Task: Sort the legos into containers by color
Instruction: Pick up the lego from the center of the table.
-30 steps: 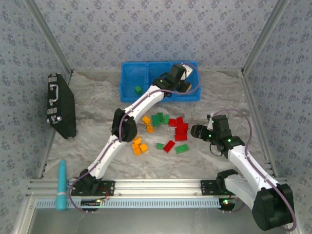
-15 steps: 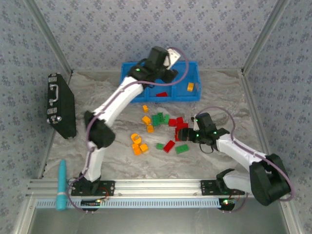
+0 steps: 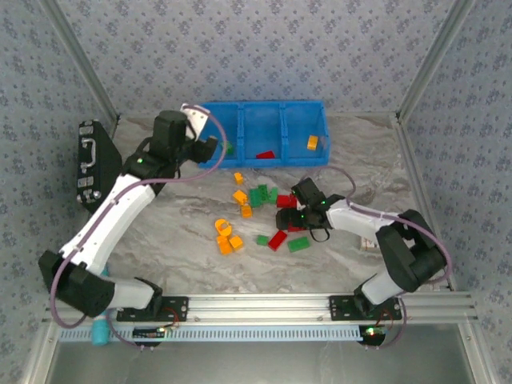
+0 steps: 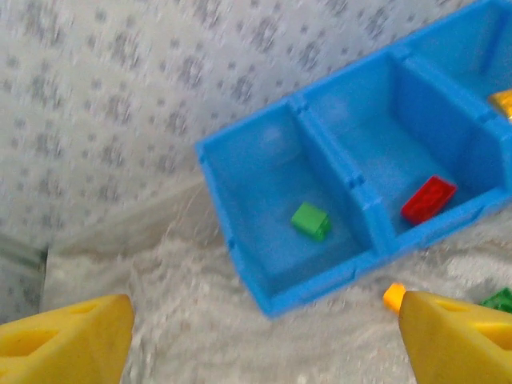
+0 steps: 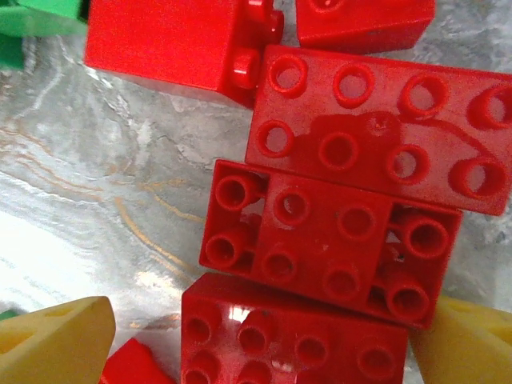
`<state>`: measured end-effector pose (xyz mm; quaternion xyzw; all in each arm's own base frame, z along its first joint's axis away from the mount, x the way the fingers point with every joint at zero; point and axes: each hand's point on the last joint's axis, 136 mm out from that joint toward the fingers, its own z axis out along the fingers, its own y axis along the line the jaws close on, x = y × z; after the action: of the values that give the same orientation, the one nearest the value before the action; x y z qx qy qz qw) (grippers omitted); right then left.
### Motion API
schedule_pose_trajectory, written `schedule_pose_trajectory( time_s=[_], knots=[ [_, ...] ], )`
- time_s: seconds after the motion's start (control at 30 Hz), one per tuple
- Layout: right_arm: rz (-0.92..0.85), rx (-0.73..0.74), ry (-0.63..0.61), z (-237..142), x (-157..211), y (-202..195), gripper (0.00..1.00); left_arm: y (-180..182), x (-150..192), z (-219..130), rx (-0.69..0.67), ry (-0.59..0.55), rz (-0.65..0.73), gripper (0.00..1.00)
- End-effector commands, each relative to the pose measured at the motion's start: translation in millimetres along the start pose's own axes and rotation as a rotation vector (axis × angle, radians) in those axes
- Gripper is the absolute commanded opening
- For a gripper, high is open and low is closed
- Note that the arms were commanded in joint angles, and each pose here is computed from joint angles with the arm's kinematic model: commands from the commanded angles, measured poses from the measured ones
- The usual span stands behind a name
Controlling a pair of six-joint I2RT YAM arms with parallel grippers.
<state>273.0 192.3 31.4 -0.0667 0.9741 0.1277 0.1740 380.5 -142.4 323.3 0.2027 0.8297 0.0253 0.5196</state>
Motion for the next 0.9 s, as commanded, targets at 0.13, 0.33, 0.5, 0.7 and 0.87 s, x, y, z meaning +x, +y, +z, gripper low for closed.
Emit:
schedule_pose_trajectory(
  time_s=[0.13,0.33,0.5,0.7,0.87],
  knots=[
    [-0.041,0.139,0.082,9.7,7.8,-11.8,0.87,30.0,20.6,-34.8,-0.045,-0.041,-0.113,0.89],
    [-0.044,0.187,0.113,12.9,12.0,-17.5,0.7,37.0,39.6,-34.0,-0.05,0.007,-0.132,0.9],
    [-0.053,0.247,0.145,3.8,21.4,-27.3,0.58,48.5,57.8,-33.1,-0.084,0.006,-0.211,1.0],
    [-0.038,0.265,0.121,-39.4,12.1,-33.3,0.54,51.6,61.9,-38.0,-0.012,-0.056,-0.327,1.0],
    [-0.029,0.224,0.004,-83.7,-38.5,-25.0,0.52,44.7,65.7,-36.0,0.059,-0.053,-0.35,1.0]
  ],
)
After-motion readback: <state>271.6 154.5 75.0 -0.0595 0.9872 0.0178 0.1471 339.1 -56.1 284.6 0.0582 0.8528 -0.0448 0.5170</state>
